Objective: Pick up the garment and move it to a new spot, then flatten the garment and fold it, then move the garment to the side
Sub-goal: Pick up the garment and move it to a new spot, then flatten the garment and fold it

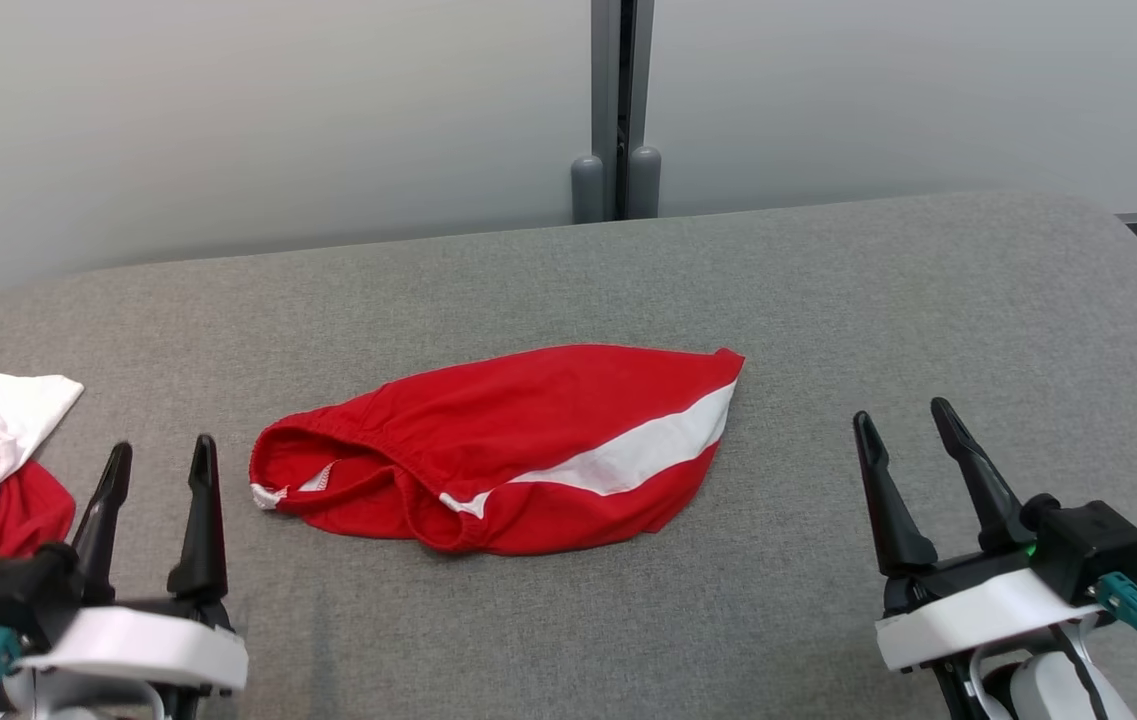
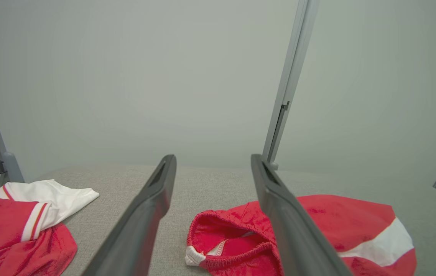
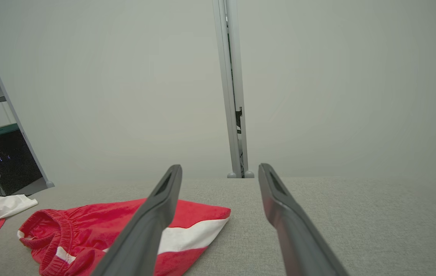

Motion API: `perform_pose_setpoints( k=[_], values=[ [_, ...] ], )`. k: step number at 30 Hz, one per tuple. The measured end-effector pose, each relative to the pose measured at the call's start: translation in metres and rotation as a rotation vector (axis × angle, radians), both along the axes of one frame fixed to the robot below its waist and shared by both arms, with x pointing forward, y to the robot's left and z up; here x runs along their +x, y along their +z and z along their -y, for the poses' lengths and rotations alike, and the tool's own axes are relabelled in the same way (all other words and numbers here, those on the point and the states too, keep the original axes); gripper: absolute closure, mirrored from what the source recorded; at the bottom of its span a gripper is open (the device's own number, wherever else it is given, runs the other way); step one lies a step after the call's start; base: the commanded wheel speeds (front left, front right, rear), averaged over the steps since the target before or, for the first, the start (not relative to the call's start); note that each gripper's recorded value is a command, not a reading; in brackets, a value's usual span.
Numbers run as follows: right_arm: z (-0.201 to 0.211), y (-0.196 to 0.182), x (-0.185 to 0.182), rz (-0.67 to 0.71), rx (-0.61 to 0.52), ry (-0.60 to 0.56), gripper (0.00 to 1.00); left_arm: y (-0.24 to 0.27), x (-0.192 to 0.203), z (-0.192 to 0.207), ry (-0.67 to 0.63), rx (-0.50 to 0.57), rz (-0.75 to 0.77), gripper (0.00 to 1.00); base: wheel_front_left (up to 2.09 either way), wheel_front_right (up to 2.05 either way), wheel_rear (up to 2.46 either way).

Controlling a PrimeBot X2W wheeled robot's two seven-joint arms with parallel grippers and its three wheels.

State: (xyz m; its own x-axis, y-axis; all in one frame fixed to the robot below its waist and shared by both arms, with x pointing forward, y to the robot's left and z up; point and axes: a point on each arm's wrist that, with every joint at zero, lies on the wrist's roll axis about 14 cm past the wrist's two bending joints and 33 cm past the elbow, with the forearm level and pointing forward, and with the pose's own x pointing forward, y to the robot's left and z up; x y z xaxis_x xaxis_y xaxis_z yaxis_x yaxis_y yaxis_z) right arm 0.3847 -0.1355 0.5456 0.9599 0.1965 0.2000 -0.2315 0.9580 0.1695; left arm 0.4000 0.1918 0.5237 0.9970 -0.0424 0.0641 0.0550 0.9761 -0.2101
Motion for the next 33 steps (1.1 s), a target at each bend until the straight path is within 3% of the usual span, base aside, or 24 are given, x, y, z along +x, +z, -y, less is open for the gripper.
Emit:
perform_pose_setpoints(
  k=[10,33],
  values=[
    [0.013,-0.003,-0.007,-0.005,0.005,-0.043,0.00,-0.018,-0.037,0.000,0.070,-0.006,-0.025,0.00,0.00,0.00,0.00],
    [0.010,-0.002,-0.006,-0.004,-0.005,-0.033,0.00,-0.023,-0.035,0.008,0.062,-0.010,-0.027,0.00,0.00,0.00,0.00]
  ],
)
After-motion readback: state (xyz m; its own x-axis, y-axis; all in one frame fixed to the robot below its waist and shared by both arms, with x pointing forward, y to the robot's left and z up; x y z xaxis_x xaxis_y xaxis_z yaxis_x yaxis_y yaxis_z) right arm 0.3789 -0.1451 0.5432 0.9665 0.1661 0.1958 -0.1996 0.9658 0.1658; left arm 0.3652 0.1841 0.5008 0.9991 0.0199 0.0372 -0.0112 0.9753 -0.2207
